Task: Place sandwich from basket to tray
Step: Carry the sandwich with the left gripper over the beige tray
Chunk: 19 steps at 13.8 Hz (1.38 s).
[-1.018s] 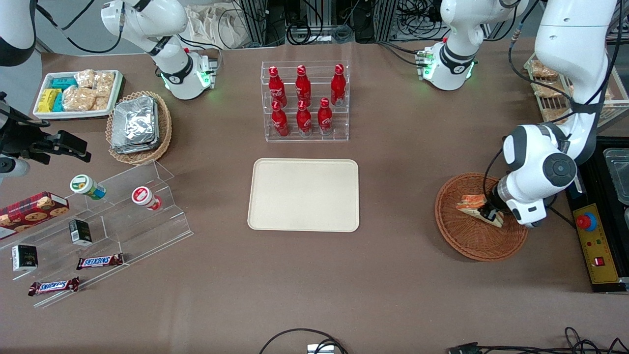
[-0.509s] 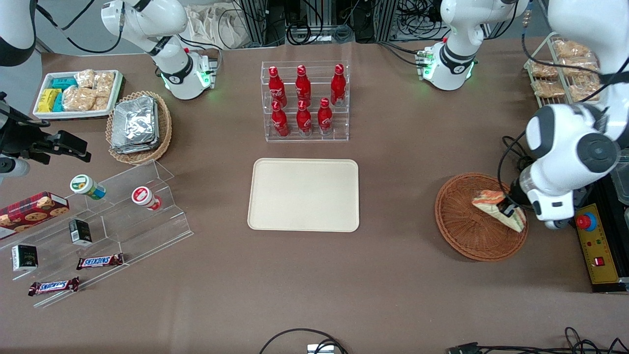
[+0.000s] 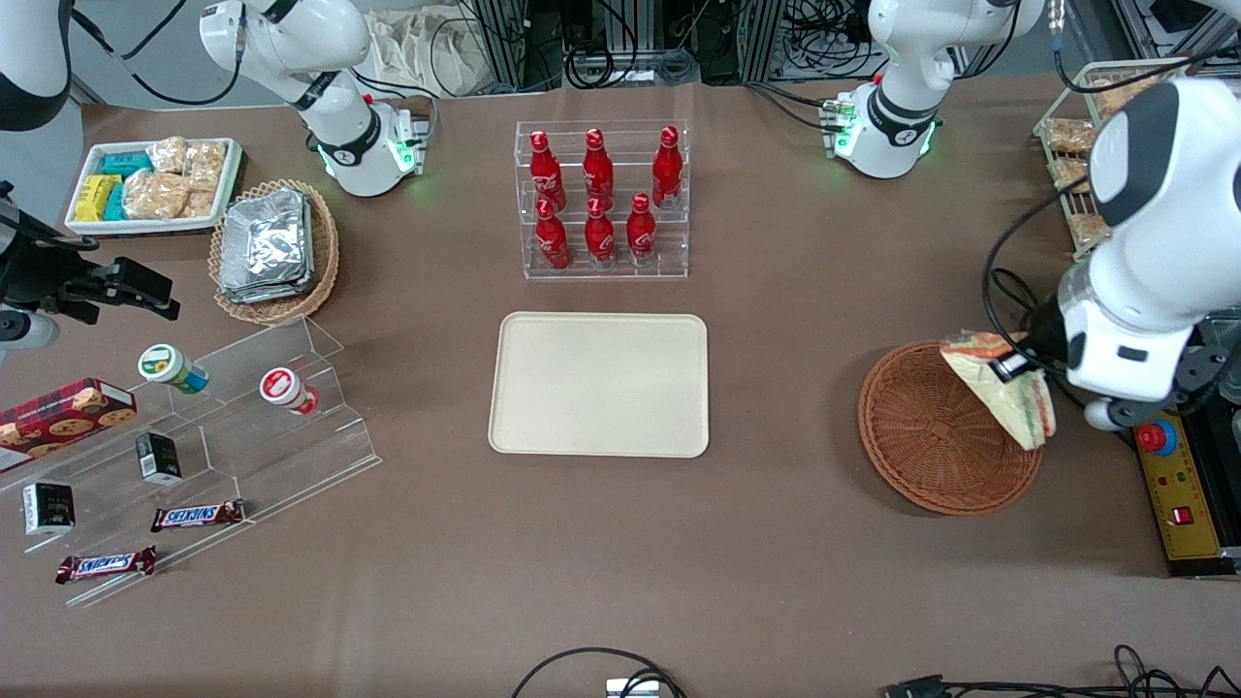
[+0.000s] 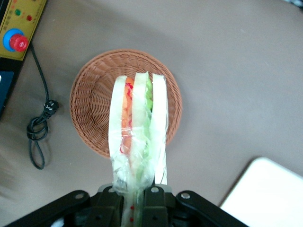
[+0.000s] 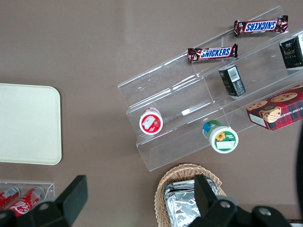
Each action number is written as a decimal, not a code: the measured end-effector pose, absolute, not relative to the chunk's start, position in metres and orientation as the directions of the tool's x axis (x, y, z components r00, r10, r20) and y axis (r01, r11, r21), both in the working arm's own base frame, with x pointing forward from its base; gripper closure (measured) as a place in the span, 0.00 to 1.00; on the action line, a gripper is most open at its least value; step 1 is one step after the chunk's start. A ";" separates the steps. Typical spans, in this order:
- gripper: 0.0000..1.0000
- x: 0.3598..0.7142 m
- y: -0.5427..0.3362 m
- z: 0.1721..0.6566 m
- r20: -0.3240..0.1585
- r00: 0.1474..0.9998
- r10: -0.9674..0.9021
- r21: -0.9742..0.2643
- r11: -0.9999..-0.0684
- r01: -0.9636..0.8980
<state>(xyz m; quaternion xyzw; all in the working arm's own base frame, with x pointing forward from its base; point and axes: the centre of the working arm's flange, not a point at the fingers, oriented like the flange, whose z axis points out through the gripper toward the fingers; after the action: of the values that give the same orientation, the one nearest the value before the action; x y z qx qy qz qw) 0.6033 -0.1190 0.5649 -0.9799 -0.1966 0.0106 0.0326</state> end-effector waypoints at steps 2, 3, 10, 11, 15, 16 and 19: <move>0.84 0.587 -0.176 0.583 -0.008 0.957 0.291 -0.056 -0.955 0.290; 0.84 0.577 -0.205 0.586 -0.009 0.971 0.241 -0.050 -0.970 0.240; 0.84 0.539 -0.369 0.500 -0.095 0.995 -0.007 -0.023 -1.000 -0.010; 0.84 0.540 -0.389 0.478 -0.093 0.995 -0.026 -0.006 -1.000 -0.027; 0.84 0.543 -0.441 0.366 -0.099 0.990 -0.103 -0.032 -0.994 -0.107; 0.84 0.544 -0.449 0.340 -0.099 0.988 -0.118 -0.032 -0.992 -0.121; 0.84 0.535 -0.470 0.277 -0.110 0.981 -0.162 -0.041 -0.985 -0.168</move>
<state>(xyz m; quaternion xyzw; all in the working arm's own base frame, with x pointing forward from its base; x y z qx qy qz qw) 0.5355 -0.4703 0.2770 -0.9948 0.0830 0.0530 0.0251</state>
